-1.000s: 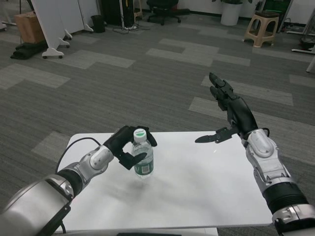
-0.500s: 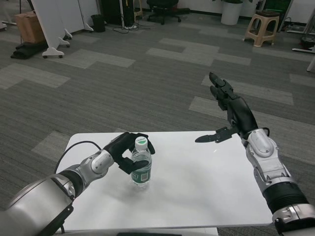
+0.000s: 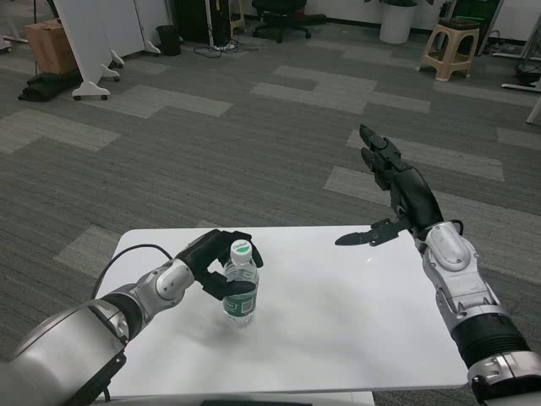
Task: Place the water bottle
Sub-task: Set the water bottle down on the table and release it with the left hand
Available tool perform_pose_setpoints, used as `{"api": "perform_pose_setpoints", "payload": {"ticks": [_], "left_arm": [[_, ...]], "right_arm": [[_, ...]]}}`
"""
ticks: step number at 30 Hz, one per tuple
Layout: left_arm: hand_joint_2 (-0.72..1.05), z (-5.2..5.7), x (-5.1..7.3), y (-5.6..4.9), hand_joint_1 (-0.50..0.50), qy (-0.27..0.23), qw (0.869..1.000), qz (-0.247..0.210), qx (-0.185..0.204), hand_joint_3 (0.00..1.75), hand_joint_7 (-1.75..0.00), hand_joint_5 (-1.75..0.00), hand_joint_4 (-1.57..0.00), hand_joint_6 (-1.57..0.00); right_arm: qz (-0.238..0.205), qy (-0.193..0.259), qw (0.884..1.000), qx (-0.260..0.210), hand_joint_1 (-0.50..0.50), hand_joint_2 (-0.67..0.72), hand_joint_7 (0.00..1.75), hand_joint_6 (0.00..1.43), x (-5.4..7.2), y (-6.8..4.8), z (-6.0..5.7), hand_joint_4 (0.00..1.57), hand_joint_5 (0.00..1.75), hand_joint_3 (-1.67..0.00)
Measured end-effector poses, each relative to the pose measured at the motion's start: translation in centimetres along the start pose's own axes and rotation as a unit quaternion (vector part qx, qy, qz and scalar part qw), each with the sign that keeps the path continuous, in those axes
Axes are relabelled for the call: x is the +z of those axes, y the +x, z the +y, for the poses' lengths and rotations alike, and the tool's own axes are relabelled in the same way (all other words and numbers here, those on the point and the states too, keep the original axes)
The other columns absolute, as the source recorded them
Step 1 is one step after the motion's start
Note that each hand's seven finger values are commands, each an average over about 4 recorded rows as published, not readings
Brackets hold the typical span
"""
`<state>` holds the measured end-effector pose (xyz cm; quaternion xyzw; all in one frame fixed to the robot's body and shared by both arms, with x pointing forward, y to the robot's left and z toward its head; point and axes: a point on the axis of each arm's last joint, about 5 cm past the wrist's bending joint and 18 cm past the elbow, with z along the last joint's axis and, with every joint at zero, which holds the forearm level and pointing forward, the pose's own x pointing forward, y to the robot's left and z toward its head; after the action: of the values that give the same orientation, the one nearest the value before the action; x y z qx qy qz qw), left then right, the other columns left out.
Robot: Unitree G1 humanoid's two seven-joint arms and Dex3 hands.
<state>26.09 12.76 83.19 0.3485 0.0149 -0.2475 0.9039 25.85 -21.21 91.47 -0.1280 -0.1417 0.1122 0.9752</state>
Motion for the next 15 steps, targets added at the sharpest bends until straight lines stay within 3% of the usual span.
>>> {"api": "perform_pose_setpoints", "payload": {"ticks": [5,8,10,12,14,15], "left_arm": [[0.89,0.04,-0.14,-0.01,-0.46,-0.004,1.0,0.014,-0.004,0.35,-1.52,-1.75,-1.52,-1.42],[0.98,0.13,-0.19,0.0,-0.44,-0.017,1.0,0.021,-0.005,0.35,-1.31,-1.75,-1.5,-1.35],[0.98,0.21,-0.23,0.01,-0.46,-0.029,0.999,0.026,-0.004,0.35,-0.93,-1.75,-1.48,-1.03],[0.91,0.29,-0.24,0.02,-0.48,-0.041,0.999,0.028,-0.005,0.35,-0.49,-1.75,-1.46,-0.56],[0.83,0.35,-0.24,0.03,-0.49,-0.049,0.998,0.029,-0.009,0.33,-0.23,-1.75,-1.43,-0.21],[0.8,0.36,-0.25,0.03,-0.49,-0.052,0.998,0.031,-0.013,0.31,-0.16,-1.75,-1.41,-0.12]], "right_arm": [[0.0,0.0,1.0,0.0,-0.29,-0.1,0.0,0.0,0.0,0.0,0.0,0.0,0.0,-0.24],[0.0,0.0,1.0,0.0,-0.29,-0.1,0.0,0.0,0.0,0.0,0.0,0.0,0.0,-0.24],[0.0,0.0,1.0,0.0,-0.29,-0.1,0.0,0.0,0.0,0.0,0.0,0.0,0.0,-0.24],[0.0,0.0,1.0,0.0,-0.29,-0.1,0.0,0.0,0.0,0.0,0.0,0.0,0.0,-0.24],[0.0,0.0,1.0,0.0,-0.29,-0.1,0.0,0.0,0.0,0.0,0.0,0.0,0.0,-0.24],[0.0,0.0,1.0,0.0,-0.29,-0.1,0.0,0.0,0.0,0.0,0.0,0.0,0.0,-0.24]]}}
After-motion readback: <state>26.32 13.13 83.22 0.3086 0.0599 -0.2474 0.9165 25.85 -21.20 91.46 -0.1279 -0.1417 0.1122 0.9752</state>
